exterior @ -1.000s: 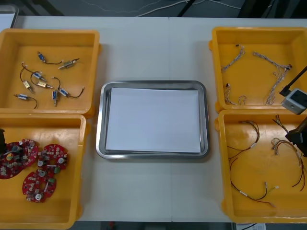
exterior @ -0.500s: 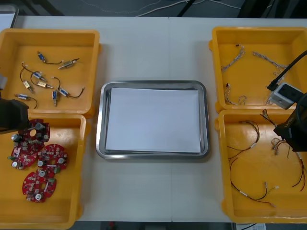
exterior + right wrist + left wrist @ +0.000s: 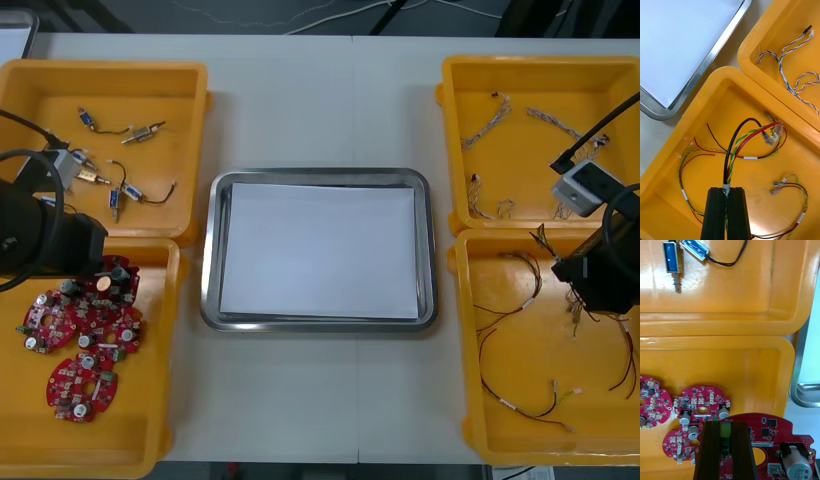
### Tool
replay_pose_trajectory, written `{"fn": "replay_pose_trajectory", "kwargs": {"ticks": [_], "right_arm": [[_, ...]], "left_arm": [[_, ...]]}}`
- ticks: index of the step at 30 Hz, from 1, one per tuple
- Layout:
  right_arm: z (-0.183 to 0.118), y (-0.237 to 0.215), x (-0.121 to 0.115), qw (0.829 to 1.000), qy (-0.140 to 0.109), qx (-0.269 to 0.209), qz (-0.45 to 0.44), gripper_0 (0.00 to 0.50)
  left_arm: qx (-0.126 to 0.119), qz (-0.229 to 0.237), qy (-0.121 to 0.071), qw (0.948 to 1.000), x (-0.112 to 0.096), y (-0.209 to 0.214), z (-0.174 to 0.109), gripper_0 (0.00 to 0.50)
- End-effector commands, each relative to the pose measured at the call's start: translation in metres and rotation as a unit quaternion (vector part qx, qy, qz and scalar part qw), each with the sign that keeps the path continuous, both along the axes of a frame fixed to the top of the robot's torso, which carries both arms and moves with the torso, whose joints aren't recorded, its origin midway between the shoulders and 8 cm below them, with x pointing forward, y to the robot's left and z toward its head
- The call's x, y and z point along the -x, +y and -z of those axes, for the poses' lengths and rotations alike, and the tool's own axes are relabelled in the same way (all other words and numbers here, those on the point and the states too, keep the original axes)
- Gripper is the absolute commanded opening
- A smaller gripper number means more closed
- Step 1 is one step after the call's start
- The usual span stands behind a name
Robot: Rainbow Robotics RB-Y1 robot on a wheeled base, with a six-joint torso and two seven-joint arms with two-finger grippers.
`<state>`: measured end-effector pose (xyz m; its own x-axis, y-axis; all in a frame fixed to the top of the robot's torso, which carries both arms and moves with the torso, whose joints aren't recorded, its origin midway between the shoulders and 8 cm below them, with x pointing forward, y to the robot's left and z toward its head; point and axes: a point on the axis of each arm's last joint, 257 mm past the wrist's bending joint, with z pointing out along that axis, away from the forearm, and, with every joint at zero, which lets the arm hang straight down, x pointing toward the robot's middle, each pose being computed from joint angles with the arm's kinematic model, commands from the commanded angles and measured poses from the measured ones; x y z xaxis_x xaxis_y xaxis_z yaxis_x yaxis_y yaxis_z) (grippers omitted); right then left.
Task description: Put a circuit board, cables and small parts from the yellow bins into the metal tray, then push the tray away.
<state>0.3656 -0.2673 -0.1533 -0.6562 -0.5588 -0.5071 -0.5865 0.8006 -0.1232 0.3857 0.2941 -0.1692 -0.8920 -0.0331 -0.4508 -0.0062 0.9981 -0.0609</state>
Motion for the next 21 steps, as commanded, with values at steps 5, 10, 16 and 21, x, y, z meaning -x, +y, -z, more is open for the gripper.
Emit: {"fn": "replay_pose_trajectory", "kwargs": {"ticks": [5,10,16,21], "right_arm": [[-0.011,0.03,-0.004,0.998,0.005,-0.039,0.042,0.0],[-0.008,0.037,-0.007,0.997,0.014,-0.04,0.072,0.0],[-0.007,0.043,-0.012,0.992,0.019,-0.047,0.115,0.0],[-0.005,0.045,-0.011,0.99,0.026,-0.052,0.13,0.0]], "left_arm": [[0.007,-0.057,-0.018,0.9982,-0.015,-0.034,-0.019,0.0],[0.011,-0.068,-0.02,0.9974,-0.021,-0.054,-0.019,0.0],[0.02,-0.079,-0.023,0.9964,-0.028,-0.079,-0.018,0.0],[0.019,-0.079,-0.019,0.9965,-0.038,-0.097,-0.015,0.0]]}}
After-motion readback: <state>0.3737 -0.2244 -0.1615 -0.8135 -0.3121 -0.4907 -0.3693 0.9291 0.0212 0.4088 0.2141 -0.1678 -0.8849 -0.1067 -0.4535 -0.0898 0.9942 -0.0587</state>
